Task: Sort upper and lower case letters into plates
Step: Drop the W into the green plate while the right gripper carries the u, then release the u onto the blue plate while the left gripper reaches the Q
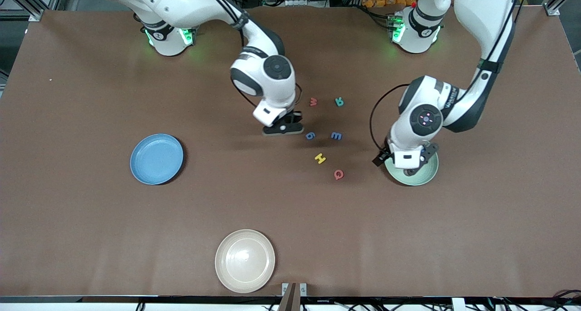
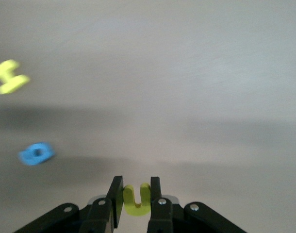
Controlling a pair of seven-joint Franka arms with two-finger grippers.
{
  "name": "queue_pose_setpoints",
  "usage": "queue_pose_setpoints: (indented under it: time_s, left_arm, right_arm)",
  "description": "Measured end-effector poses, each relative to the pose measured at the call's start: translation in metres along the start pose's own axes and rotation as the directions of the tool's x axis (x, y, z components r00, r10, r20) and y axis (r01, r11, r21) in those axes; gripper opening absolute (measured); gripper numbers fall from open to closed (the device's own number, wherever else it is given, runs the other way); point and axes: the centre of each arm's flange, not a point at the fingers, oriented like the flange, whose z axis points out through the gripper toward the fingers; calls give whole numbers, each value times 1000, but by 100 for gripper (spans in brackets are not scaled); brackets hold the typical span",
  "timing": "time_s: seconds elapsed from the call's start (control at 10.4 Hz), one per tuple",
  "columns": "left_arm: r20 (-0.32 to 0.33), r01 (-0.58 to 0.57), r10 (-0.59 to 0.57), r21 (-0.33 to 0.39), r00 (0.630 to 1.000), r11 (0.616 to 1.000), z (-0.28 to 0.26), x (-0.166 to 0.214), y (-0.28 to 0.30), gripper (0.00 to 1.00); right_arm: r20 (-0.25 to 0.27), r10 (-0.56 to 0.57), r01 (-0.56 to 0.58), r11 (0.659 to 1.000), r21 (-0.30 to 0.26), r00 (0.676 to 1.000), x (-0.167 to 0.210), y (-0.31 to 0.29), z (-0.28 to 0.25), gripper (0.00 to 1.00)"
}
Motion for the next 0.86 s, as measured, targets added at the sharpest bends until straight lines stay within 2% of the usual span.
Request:
queue_pose_setpoints:
  time_s: [0.19,0.38,0.48,0.67,0.86]
  left_arm:
    - [10,61,-60,-40,998,997,11,-57,29,100]
    - [20,53,-52,-70,998,996,23,-84,49,100]
    - [-2,24,-25,-87,1000,996,23,-81,60,100]
    - [-105,-108,97,-104,990,989,27,-66,82,100]
    - [-123,-213,201,-89,972,973,47,-60,97,100]
  right_arm:
    - [73,-11,16,997,-73,997,35,84,-17,27]
    - [134,-29,44,993,-109,991,63,165,-21,27]
    - [161,-34,53,992,-115,986,71,199,-19,27]
    - [206,-35,62,990,-128,978,80,262,-4,27]
    - [263,-36,72,989,-129,964,79,331,17,27]
